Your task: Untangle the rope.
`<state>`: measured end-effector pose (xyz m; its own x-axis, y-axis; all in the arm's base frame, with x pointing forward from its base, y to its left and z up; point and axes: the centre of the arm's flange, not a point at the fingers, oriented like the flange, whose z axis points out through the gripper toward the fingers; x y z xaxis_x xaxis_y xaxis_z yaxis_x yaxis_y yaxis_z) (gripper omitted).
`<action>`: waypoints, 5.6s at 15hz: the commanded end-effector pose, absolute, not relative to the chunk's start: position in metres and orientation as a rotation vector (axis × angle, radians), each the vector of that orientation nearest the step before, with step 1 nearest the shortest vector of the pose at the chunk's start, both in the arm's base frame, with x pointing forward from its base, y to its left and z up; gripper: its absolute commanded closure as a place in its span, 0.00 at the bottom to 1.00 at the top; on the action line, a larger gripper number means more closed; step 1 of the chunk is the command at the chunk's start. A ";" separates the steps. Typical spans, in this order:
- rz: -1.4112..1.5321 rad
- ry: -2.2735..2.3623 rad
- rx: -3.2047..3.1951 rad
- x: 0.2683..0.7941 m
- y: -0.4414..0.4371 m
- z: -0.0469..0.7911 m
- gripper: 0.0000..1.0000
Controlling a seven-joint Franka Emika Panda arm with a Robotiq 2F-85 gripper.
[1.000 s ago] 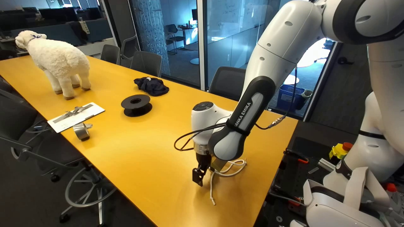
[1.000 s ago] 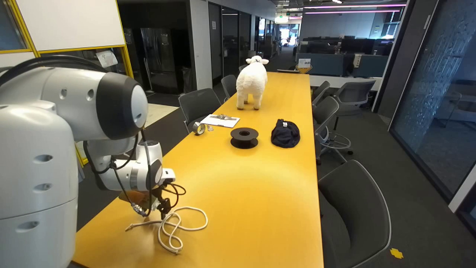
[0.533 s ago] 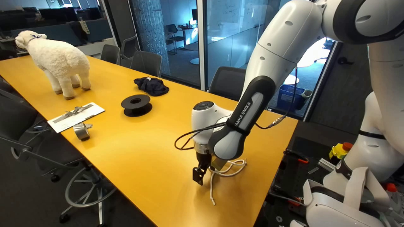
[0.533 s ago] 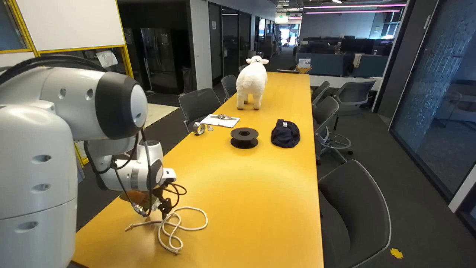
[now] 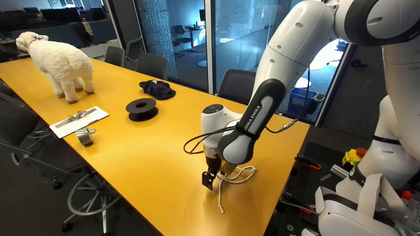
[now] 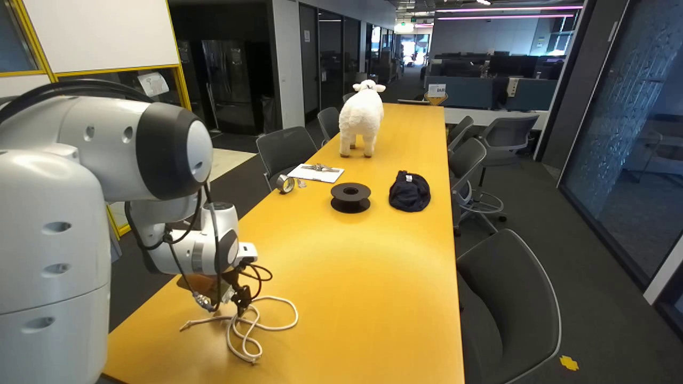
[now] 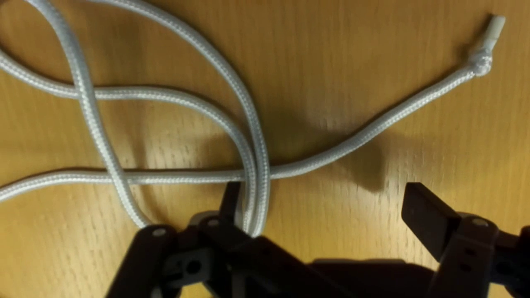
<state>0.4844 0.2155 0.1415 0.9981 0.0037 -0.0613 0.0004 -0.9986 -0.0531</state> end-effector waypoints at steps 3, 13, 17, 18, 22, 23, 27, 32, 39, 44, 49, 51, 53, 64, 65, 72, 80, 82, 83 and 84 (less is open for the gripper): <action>0.062 -0.015 -3.069 0.481 0.219 0.150 0.00; 0.075 -0.010 -3.055 0.484 0.222 0.149 0.00; 0.095 0.020 -3.039 0.484 0.223 0.145 0.00; 0.101 0.025 -3.034 0.484 0.223 0.144 0.00; 0.112 0.055 -3.030 0.484 0.219 0.140 0.00; 0.115 0.060 -3.029 0.484 0.217 0.138 0.00; 0.122 0.073 -3.026 0.484 0.214 0.136 0.00; 0.123 0.071 -3.025 0.485 0.214 0.135 0.00; 0.113 0.058 -3.024 0.486 0.213 0.138 0.67; 0.111 0.059 -3.022 0.486 0.214 0.141 0.99; 0.103 0.047 -3.029 0.488 0.213 0.161 0.98; 0.074 0.064 -3.045 0.489 0.209 0.178 0.98; 0.022 0.086 -3.051 0.491 0.199 0.204 0.98; -0.214 0.486 -3.225 0.443 0.026 0.311 0.98; -0.204 0.453 -3.225 0.435 0.008 0.312 0.98; -0.254 0.271 -3.029 0.399 -0.083 0.292 0.98; -0.366 0.408 -2.723 0.375 -0.147 0.274 0.98; -0.332 0.455 -2.734 0.366 -0.163 0.265 0.98; -0.297 0.491 -2.761 0.363 -0.168 0.258 0.98; -0.277 0.516 -2.774 0.361 -0.172 0.253 0.98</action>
